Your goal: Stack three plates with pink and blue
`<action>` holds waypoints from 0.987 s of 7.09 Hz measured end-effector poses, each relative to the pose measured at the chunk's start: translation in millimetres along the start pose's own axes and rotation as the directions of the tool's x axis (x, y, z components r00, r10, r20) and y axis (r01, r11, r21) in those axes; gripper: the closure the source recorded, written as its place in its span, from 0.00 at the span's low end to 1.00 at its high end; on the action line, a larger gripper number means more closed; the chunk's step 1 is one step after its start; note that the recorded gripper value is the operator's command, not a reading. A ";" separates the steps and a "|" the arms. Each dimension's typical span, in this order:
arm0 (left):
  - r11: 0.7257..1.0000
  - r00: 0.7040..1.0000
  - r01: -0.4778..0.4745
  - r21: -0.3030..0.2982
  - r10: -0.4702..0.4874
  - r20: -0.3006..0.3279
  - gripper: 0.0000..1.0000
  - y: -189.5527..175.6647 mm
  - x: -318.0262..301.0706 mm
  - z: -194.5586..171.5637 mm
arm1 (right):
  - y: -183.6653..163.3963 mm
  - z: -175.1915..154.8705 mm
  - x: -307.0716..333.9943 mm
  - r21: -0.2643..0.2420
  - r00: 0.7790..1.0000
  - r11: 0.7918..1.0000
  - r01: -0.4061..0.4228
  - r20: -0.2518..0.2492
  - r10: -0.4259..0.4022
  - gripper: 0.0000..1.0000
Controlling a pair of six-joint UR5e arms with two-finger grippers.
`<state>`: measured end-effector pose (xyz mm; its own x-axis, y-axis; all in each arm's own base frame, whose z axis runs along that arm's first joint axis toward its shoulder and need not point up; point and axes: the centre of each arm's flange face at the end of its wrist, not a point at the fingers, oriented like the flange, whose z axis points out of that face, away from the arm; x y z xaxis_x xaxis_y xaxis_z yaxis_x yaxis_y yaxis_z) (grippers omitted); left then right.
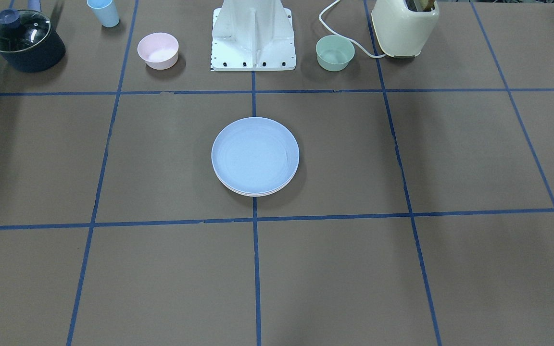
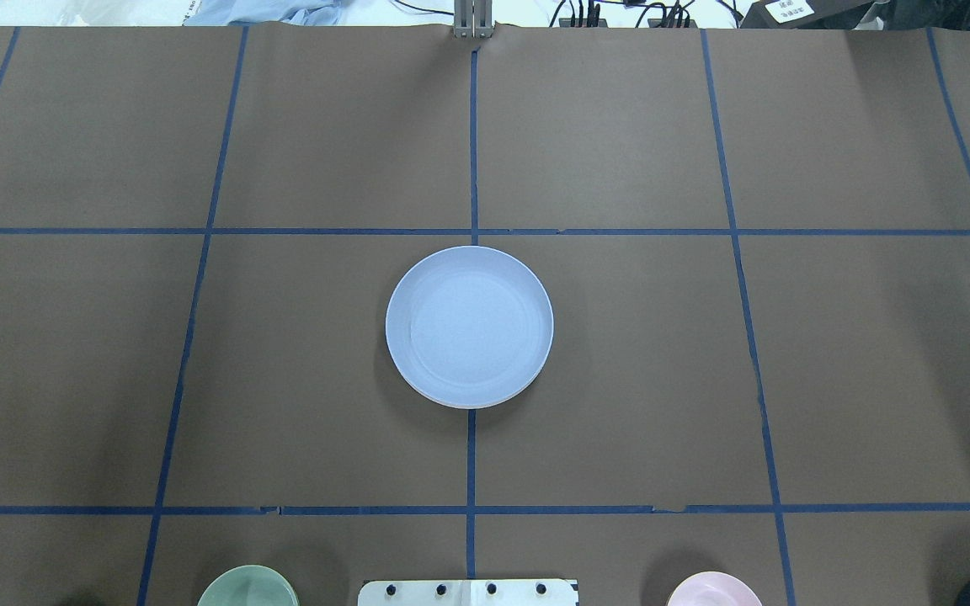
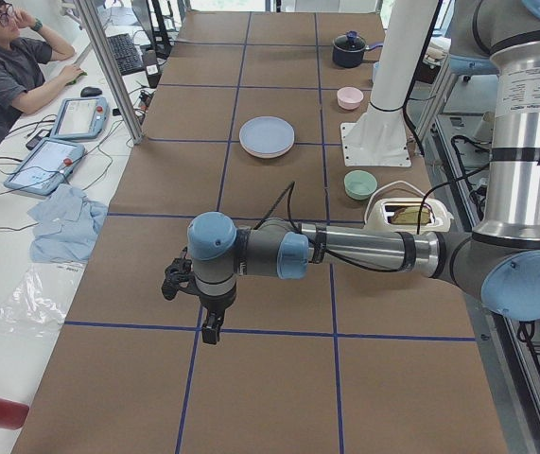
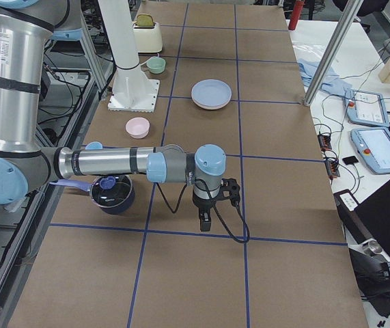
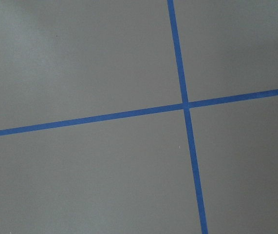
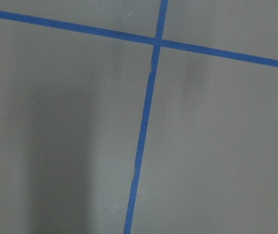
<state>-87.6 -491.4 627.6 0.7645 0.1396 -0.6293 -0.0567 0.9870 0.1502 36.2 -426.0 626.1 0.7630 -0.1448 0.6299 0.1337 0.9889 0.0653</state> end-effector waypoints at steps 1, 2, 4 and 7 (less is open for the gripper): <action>1.000 1.000 -0.001 0.000 0.001 0.000 0.00 0.0 0.0 0.0 | 0.0 0.2 0.2 0.000 1.000 1.000 0.000 0.000 0.000 0.00; 1.000 1.000 -0.001 0.000 0.001 0.001 0.00 0.0 -0.1 -0.1 | 0.0 0.4 0.4 0.000 1.000 1.000 0.000 0.000 0.000 0.00; 1.000 1.000 -0.002 -0.001 0.002 0.002 0.00 0.0 -0.1 -0.1 | -0.4 1.2 1.0 0.001 1.000 1.000 0.001 0.000 -0.001 0.00; 1.000 1.000 -0.003 -0.001 0.003 0.001 0.00 0.1 -0.2 0.1 | -0.2 4.2 3.5 0.000 1.000 1.000 -0.001 0.000 0.001 0.00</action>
<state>-87.7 -491.3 627.8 0.7650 0.1427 -0.6280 -0.0596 0.9866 0.1516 36.1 -426.5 631.6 0.7631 -0.1442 0.6300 0.1334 0.9889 0.0648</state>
